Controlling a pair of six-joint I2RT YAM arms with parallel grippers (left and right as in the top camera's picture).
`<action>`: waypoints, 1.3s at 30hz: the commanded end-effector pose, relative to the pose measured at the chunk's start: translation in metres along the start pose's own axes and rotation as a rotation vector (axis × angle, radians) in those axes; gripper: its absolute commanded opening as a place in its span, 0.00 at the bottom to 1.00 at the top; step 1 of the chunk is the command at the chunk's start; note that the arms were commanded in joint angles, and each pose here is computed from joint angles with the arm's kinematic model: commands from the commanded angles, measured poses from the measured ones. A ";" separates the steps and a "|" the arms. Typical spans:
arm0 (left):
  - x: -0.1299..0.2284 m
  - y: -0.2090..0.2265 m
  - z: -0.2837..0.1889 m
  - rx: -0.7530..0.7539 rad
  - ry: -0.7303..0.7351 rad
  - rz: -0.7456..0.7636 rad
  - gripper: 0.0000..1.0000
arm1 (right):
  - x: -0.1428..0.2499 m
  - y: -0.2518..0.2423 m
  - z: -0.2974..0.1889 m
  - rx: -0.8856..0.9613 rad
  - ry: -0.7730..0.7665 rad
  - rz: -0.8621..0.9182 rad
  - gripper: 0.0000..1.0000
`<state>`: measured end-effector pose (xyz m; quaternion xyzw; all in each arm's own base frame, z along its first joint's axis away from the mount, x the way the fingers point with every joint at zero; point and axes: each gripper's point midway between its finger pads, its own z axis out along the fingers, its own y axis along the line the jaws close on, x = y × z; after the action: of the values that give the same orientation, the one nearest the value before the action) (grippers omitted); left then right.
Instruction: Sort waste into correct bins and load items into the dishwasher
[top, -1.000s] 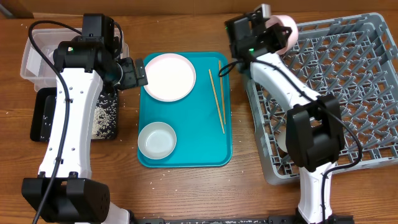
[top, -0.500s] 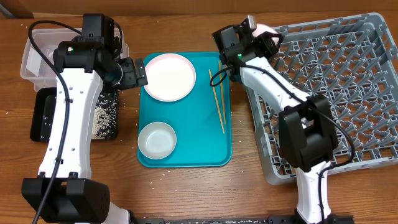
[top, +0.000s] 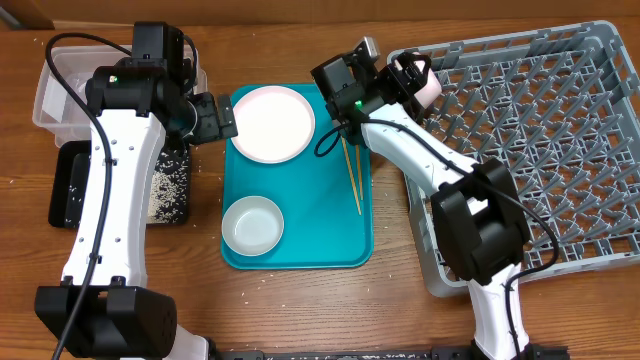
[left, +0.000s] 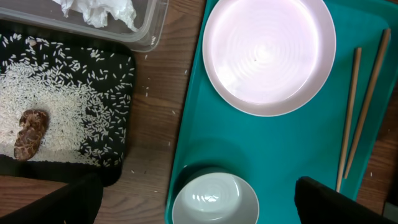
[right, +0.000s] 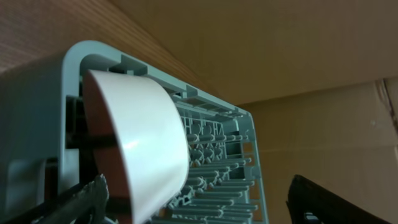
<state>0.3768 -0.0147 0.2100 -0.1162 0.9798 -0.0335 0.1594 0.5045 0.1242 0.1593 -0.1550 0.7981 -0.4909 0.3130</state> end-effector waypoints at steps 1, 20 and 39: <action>-0.005 -0.002 -0.006 0.012 -0.021 0.010 1.00 | -0.015 -0.038 -0.036 -0.092 -0.074 0.137 1.00; -0.005 -0.002 -0.006 0.012 -0.021 0.010 1.00 | 0.028 0.086 -0.287 -1.666 0.177 0.360 0.82; -0.005 -0.002 -0.006 0.012 -0.021 0.010 1.00 | 0.094 0.202 -0.284 -1.446 0.350 0.497 0.52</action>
<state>0.3768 -0.0147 0.2100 -0.1162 0.9798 -0.0335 0.1594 0.2571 0.3671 0.0626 -0.0803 0.9596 0.2491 0.1030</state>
